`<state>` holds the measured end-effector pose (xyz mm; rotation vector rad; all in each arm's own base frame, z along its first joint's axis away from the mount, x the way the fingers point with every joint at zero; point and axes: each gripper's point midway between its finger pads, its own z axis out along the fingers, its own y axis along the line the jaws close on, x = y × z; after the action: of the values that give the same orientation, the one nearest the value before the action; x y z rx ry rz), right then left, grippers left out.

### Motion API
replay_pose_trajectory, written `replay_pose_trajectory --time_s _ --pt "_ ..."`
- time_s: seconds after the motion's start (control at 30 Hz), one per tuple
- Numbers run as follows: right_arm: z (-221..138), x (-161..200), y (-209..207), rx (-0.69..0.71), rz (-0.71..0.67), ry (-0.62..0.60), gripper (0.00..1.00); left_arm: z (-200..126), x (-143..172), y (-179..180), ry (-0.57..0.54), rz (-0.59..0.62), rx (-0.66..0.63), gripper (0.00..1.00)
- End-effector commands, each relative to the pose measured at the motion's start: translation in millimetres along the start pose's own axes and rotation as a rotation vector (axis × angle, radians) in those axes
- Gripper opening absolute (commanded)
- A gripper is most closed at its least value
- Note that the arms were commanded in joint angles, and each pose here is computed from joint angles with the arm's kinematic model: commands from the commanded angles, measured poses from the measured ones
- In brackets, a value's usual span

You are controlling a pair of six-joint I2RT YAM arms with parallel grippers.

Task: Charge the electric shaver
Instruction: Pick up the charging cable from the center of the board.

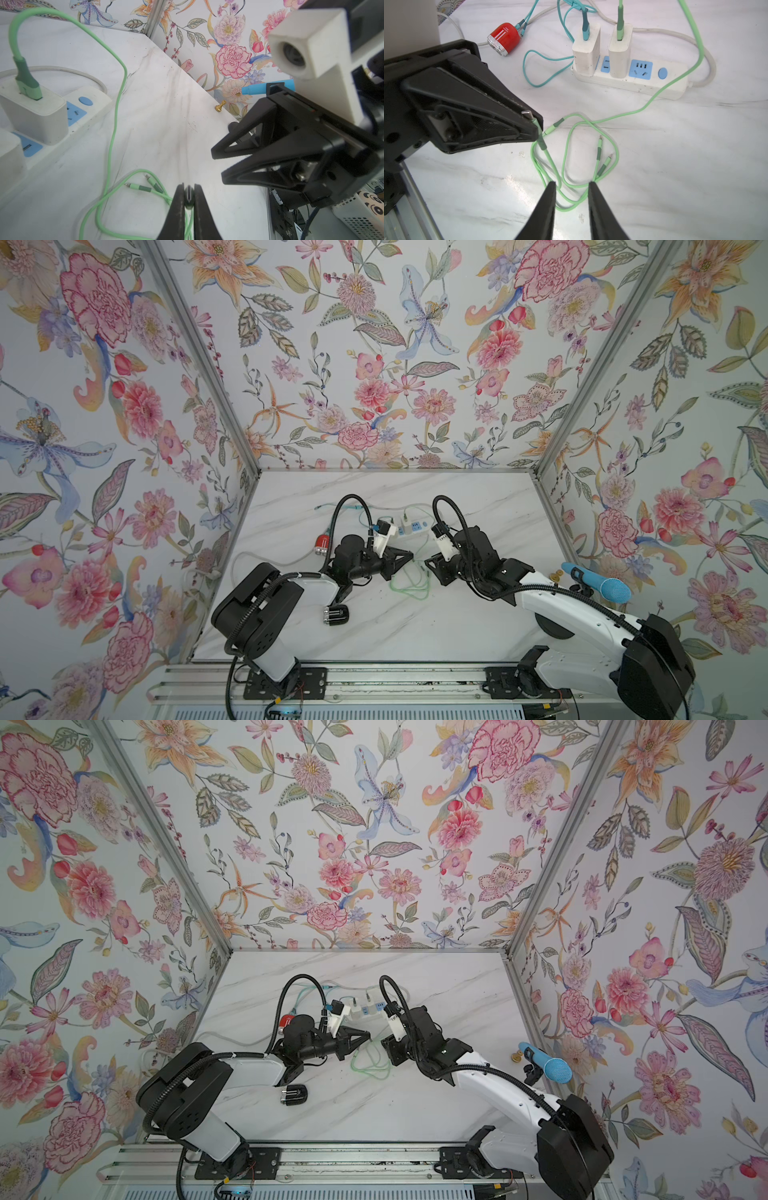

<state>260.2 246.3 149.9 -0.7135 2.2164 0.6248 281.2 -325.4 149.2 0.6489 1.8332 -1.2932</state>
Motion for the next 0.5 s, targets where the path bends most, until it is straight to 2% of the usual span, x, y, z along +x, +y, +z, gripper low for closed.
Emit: replay_pose_trajectory --time_s 0.0,0.1,0.23,0.27,0.47 --pt "-9 -4 30 -0.246 -0.062 -0.069 0.3 -2 -15 -27 -0.011 0.05 0.111 0.0" --pt "-7 5 37 -0.317 -0.088 -0.038 0.32 -4 -16 -32 0.006 0.061 0.126 0.0" --pt "1 6 30 -0.296 -0.107 -0.018 0.33 -3 -14 -36 0.031 0.062 0.148 0.0" --pt "2 5 31 -0.302 -0.11 -0.018 0.33 -7 -23 -44 0.014 0.083 0.16 0.0" --pt "9 -2 40 -0.346 -0.13 -0.024 0.34 -8 -22 -46 0.017 0.084 0.161 0.0"
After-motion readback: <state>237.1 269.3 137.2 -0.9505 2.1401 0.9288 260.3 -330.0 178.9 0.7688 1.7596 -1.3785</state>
